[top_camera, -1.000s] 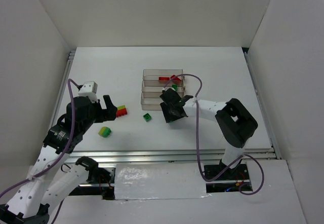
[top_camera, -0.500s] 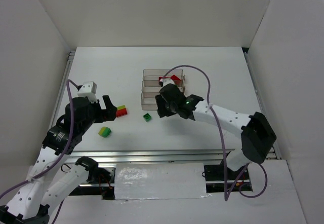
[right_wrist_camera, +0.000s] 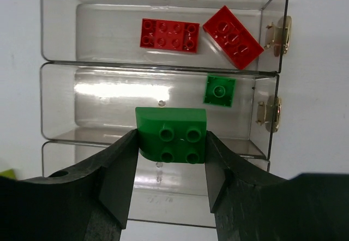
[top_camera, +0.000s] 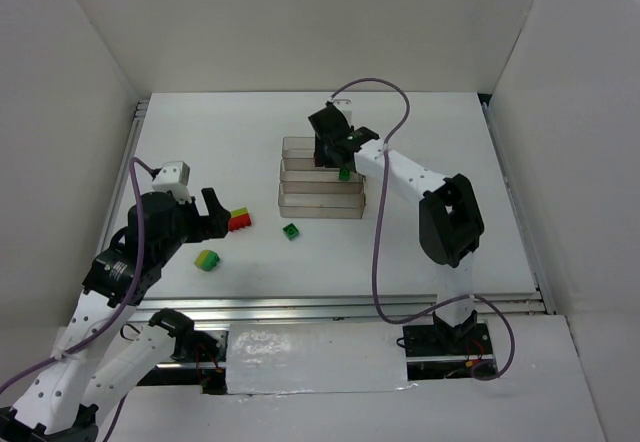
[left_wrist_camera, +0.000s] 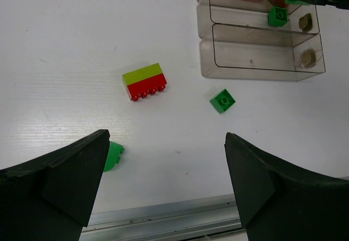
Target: Sort the legos into containers by color
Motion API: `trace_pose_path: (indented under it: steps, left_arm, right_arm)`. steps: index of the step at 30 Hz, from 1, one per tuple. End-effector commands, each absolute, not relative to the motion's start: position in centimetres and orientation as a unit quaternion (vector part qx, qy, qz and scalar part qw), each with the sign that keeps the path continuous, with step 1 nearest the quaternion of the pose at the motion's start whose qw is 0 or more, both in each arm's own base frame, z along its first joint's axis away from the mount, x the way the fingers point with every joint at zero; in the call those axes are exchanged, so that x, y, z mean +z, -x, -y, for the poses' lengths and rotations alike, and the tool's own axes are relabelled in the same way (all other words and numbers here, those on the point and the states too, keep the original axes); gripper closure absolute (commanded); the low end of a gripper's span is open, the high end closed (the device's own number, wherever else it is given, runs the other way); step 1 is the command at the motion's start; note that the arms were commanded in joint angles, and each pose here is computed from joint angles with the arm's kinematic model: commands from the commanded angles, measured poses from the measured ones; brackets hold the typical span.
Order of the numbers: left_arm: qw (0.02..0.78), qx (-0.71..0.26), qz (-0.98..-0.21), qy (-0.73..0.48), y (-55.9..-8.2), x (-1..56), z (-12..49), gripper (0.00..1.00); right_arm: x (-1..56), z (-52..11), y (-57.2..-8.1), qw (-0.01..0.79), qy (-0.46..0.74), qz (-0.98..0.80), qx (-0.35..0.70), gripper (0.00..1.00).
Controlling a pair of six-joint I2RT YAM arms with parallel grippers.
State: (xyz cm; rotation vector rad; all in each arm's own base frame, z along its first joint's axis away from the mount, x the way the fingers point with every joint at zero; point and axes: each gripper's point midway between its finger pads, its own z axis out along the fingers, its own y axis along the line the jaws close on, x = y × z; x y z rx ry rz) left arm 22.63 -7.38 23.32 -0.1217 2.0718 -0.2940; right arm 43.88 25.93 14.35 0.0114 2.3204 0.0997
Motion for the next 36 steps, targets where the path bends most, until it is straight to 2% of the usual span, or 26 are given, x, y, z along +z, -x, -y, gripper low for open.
trace_pose_path:
  steps: [1,7,9,11,14,15,19,20,21,24,26,28,36]
  left_arm:
    - [0.516,-0.127,-0.846,0.039,-23.2,24.0,7.7,0.00]
    - [0.518,-0.130,-0.845,0.038,-23.2,24.2,7.7,0.01]
    - [0.518,-0.130,-0.845,0.037,-23.2,24.2,7.7,0.00]
    - [0.517,-0.130,-0.845,0.037,-23.2,24.2,7.7,0.01]
    - [0.516,-0.131,-0.846,0.036,-23.2,24.1,7.8,0.01]
    - [0.517,-0.130,-0.846,0.036,-23.2,24.1,7.7,0.00]
    - [0.517,-0.129,-0.845,0.038,-23.2,24.2,7.7,0.00]
    - [0.517,-0.128,-0.846,0.039,-23.2,24.1,7.6,0.00]
    - [0.520,-0.128,-0.844,0.040,-23.2,24.3,7.6,0.01]
    - [0.523,-0.126,-0.842,0.044,-23.1,24.4,7.4,0.00]
    - [0.524,-0.129,-0.841,0.043,-23.1,24.4,7.4,0.00]
    - [0.522,-0.129,-0.842,0.042,-23.1,24.4,7.5,0.01]
    - [0.523,-0.130,-0.841,0.042,-23.1,24.4,7.5,0.01]
  right_arm:
    - [16.1,-25.5,-45.2,0.410,-0.025,-0.911,0.019,0.66]
    - [13.5,-25.7,-45.6,0.393,-0.023,-0.919,0.009,0.51]
    - [13.4,-25.9,-45.6,0.390,-0.021,-0.920,0.009,0.41]
    - [13.2,-25.8,-45.7,0.388,-0.023,-0.921,0.006,0.36]
    - [13.9,-25.8,-45.6,0.389,-0.025,-0.921,0.010,0.12]
    - [14.0,-25.8,-45.6,0.391,-0.025,-0.920,0.013,0.01]
    - [16.7,-26.8,-44.1,0.404,-0.007,-0.913,0.045,0.01]
    - [15.8,-27.3,-42.4,0.390,0.032,-0.919,0.054,0.01]
    - [18.5,-29.4,-41.0,0.417,0.062,-0.902,0.092,0.02]
    - [19.4,-33.8,-34.9,0.422,0.184,-0.871,0.170,0.02]
    - [18.5,-35.9,-31.0,0.419,0.250,-0.851,0.195,0.02]
    - [17.1,-36.3,-29.6,0.406,0.267,-0.854,0.183,0.02]
    - [10.6,-37.7,-28.7,0.362,0.290,-0.877,0.128,0.06]
